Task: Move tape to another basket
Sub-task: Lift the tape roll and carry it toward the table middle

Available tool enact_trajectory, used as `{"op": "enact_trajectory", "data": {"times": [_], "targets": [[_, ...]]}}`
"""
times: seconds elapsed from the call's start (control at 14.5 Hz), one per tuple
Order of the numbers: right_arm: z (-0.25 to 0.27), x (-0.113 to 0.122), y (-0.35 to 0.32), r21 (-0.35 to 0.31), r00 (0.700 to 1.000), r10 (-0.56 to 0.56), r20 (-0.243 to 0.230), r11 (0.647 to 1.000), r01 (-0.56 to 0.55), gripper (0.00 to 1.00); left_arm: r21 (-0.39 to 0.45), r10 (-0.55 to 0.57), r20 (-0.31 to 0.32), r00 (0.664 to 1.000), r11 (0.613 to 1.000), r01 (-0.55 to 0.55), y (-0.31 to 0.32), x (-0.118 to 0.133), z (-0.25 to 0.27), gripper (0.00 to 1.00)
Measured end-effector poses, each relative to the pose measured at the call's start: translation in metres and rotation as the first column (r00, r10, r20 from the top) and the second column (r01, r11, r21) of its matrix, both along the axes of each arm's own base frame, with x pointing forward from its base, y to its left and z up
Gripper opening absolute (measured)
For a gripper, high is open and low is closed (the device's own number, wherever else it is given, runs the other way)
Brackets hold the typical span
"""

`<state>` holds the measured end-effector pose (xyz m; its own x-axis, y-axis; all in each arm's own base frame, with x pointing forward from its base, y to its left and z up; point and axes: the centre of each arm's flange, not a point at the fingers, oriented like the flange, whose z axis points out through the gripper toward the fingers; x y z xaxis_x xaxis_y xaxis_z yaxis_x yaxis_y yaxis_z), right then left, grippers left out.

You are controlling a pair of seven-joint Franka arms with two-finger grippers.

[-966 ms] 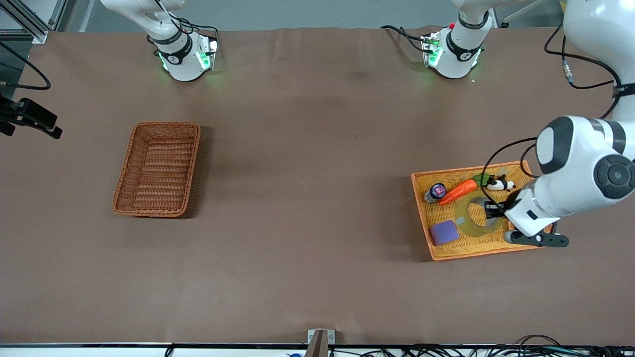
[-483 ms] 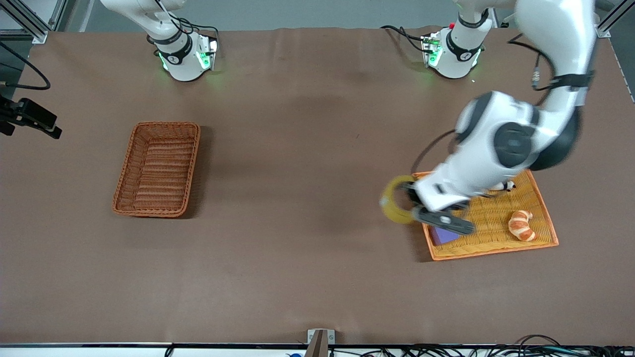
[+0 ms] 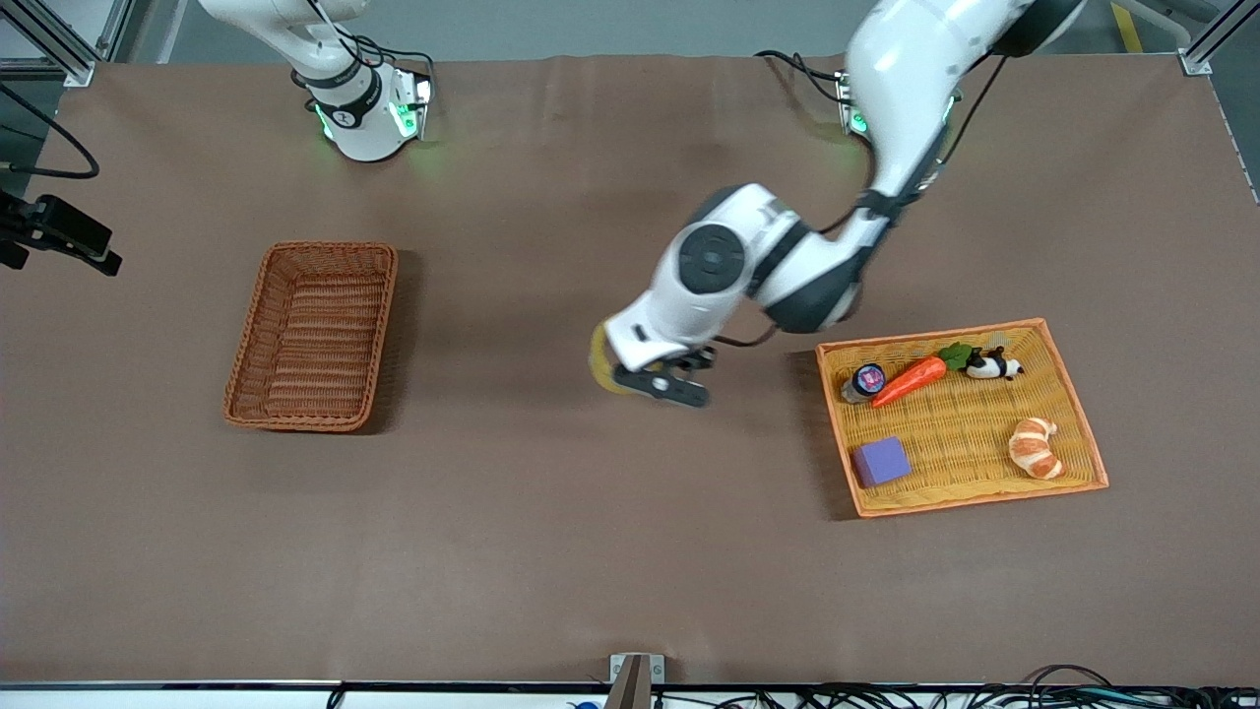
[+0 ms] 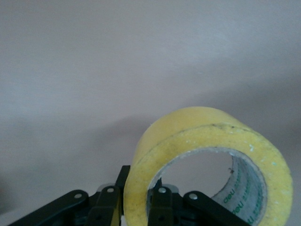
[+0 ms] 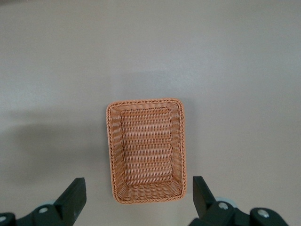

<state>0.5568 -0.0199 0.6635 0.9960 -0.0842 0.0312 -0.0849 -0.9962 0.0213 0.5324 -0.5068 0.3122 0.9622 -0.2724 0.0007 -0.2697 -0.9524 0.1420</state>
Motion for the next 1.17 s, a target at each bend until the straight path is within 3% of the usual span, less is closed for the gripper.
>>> {"op": "enact_trajectory", "data": {"times": [0.21,0.41,0.9,1.17], "targets": [[0.0,0.0,0.001,0.0,1.0,0.001,0.0,1.0,-0.001,1.0,-0.01,0.014,0.069,0.997,1.0,-0.013,-0.052,-0.032,-0.047,0.22],[0.0,0.0,0.001,0.0,1.0,0.001,0.001,1.0,-0.001,1.0,-0.087,0.022,0.15,0.988,0.996,-0.009,-0.077,-0.033,-0.079,0.22],[0.0,0.0,0.009,0.001,1.0,0.017,0.002,1.0,-0.017,1.0,-0.123,-0.012,0.156,0.988,0.992,0.032,-0.108,-0.058,-0.129,0.22],[-0.002,0.001,0.011,0.001,1.0,0.02,-0.003,1.0,-0.02,1.0,-0.17,0.015,0.204,0.979,0.985,0.021,-0.109,-0.041,-0.095,0.56]]}}
